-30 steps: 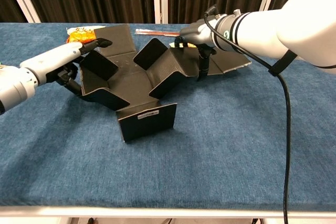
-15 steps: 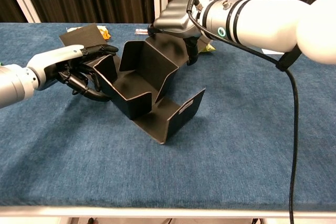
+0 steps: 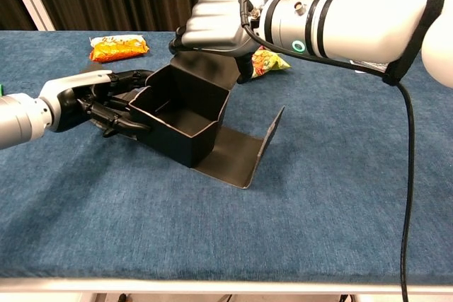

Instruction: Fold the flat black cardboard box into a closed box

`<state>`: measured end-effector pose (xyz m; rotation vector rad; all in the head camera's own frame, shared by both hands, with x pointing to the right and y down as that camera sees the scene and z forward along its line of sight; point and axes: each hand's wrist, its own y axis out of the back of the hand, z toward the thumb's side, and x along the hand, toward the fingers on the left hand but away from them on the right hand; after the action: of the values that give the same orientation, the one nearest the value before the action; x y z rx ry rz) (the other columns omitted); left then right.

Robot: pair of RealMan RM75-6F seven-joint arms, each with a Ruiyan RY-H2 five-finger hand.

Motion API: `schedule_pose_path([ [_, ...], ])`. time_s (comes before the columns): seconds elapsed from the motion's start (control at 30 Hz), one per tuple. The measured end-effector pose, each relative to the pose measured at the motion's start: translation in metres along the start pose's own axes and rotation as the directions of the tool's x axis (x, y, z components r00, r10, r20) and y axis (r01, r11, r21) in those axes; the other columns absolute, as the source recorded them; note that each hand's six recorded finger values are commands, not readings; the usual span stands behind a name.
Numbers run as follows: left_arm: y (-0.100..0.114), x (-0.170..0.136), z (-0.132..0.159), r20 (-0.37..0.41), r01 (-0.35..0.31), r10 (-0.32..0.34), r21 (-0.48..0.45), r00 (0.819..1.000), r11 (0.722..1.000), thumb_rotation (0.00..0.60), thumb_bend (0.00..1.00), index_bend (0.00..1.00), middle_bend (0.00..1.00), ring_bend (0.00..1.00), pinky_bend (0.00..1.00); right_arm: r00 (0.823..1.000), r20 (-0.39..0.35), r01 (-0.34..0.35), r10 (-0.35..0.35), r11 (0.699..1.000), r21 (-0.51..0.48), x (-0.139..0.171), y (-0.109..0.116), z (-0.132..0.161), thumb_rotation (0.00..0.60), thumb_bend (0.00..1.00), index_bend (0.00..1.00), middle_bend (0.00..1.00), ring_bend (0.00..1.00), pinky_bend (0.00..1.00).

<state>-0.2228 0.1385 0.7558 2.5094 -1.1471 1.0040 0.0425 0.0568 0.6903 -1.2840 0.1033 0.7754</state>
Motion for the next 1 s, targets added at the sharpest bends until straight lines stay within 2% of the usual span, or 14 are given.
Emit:
schedule_pose_path([
  [0.3, -0.008, -0.001, -0.008, 0.017, 0.054, -0.052, -0.130, 0.998, 0.990, 0.600, 0.00, 0.00, 0.00, 0.47, 0.79, 0.997, -0.043, 0.061, -0.060, 0.998, 0.032, -0.005, 0.002, -0.004, 0.600, 0.30, 0.52, 0.33, 0.78, 1.00],
  [0.5, -0.011, 0.002, -0.011, 0.026, 0.059, -0.055, -0.167, 0.998, 0.984, 0.600, 0.00, 0.13, 0.16, 0.51, 0.79, 0.994, -0.055, 0.099, -0.097, 0.995, 0.033, -0.011, 0.005, 0.002, 0.600, 0.30, 0.52, 0.31, 0.78, 1.00],
  [0.6, -0.012, 0.004, -0.012, 0.022, 0.052, -0.049, -0.171, 0.999, 0.984, 0.600, 0.00, 0.18, 0.21, 0.53, 0.79, 0.992, -0.049, 0.121, -0.120, 0.992, 0.021, -0.014, 0.007, 0.005, 0.600, 0.30, 0.50, 0.29, 0.78, 1.00],
  [0.63, -0.012, 0.005, -0.012, 0.022, 0.049, -0.046, -0.169, 0.999, 0.984, 0.600, 0.00, 0.20, 0.23, 0.53, 0.79, 0.991, -0.045, 0.125, -0.125, 0.992, 0.015, -0.015, 0.007, 0.005, 0.600, 0.30, 0.48, 0.27, 0.78, 1.00],
  [0.67, -0.012, 0.005, -0.012, 0.020, 0.045, -0.042, -0.169, 0.999, 0.985, 0.600, 0.00, 0.21, 0.24, 0.54, 0.79, 0.991, -0.036, 0.129, -0.129, 0.992, 0.004, -0.016, 0.007, 0.005, 0.600, 0.29, 0.41, 0.24, 0.78, 1.00],
  [0.7, -0.012, 0.006, -0.012, 0.017, 0.038, -0.036, -0.167, 0.999, 0.985, 0.600, 0.00, 0.22, 0.25, 0.54, 0.79, 0.991, -0.029, 0.131, -0.131, 0.991, -0.004, -0.017, 0.006, 0.005, 0.600, 0.27, 0.28, 0.18, 0.77, 1.00],
  [0.77, -0.011, 0.006, -0.013, 0.011, 0.029, -0.027, -0.161, 1.000, 0.986, 0.600, 0.00, 0.23, 0.25, 0.54, 0.79, 0.991, -0.019, 0.129, -0.130, 0.991, -0.022, -0.017, 0.006, 0.005, 0.600, 0.22, 0.09, 0.09, 0.76, 1.00],
  [0.8, -0.012, 0.006, -0.014, 0.008, 0.024, -0.023, -0.157, 1.000, 0.987, 0.600, 0.00, 0.23, 0.25, 0.54, 0.79, 0.992, -0.012, 0.128, -0.129, 0.991, -0.036, -0.016, 0.005, 0.005, 0.600, 0.19, 0.03, 0.04, 0.75, 1.00],
  [0.87, -0.012, 0.006, -0.014, 0.001, 0.018, -0.018, -0.152, 1.000, 0.988, 0.600, 0.00, 0.23, 0.25, 0.54, 0.79, 0.992, 0.004, 0.126, -0.126, 0.989, -0.074, -0.015, 0.006, 0.003, 0.600, 0.16, 0.00, 0.00, 0.74, 1.00],
  [1.0, -0.013, 0.006, -0.016, -0.014, 0.008, -0.010, -0.138, 1.000, 0.990, 0.600, 0.00, 0.23, 0.26, 0.54, 0.79, 0.994, 0.027, 0.108, -0.105, 0.983, -0.148, -0.012, 0.004, 0.001, 0.600, 0.10, 0.00, 0.00, 0.71, 1.00],
])
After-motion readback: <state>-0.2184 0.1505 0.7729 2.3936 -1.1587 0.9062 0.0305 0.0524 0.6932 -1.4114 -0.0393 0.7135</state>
